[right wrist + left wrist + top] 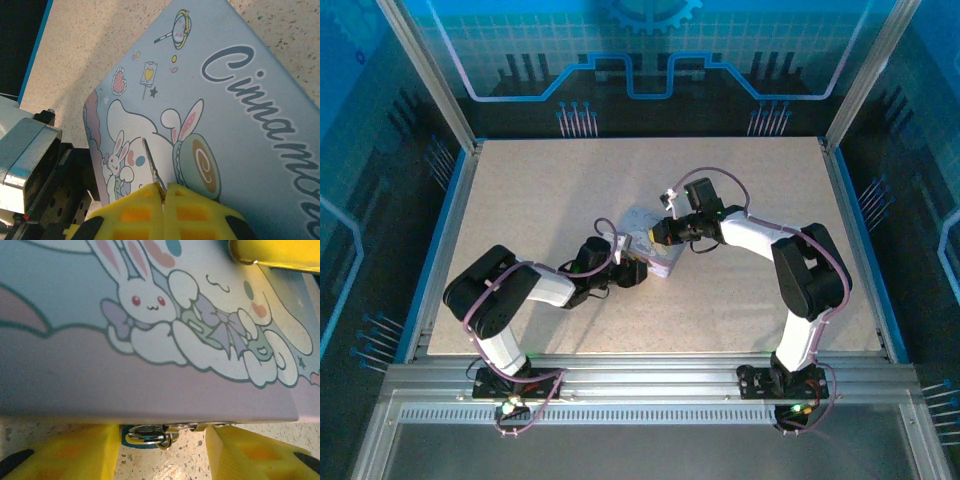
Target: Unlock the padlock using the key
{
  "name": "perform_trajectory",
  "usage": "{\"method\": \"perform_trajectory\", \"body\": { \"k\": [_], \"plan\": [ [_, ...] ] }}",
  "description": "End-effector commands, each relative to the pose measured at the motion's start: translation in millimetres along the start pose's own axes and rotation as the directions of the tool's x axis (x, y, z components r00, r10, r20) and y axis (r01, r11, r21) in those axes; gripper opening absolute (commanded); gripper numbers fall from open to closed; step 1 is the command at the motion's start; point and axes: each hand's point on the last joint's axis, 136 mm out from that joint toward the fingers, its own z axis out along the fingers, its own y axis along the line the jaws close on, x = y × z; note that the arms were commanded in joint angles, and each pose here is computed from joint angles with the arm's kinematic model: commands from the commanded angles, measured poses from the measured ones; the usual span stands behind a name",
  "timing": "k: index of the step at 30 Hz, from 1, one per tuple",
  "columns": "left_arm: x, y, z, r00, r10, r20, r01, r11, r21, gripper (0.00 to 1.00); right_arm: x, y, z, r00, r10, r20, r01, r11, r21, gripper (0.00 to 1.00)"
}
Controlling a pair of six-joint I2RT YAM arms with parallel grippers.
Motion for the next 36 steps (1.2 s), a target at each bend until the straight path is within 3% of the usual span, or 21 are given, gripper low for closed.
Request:
{"method": "perform_trajectory", "body": {
  "k": [1, 11, 36],
  "plan": [
    [-2, -6, 8, 1.000, -0.005, 0.004, 0.005, 1.000, 0.013, 0.48, 33, -17, 9, 0.994, 0.054, -0.092, -0.048, 0.997, 0.067, 0.00],
    [-3, 1, 14, 0.999, -0.039, 0.021, 0.040, 0.999, -0.014, 0.35, 36, -15, 12, 0.994, 0.053, -0.100, -0.047, 0.997, 0.065, 0.00],
    [-8, 11, 21, 0.993, -0.083, 0.086, 0.091, 0.992, -0.092, 0.38, 46, -7, 20, 0.990, 0.074, -0.119, -0.066, 0.996, 0.063, 0.00]
  ]
}}
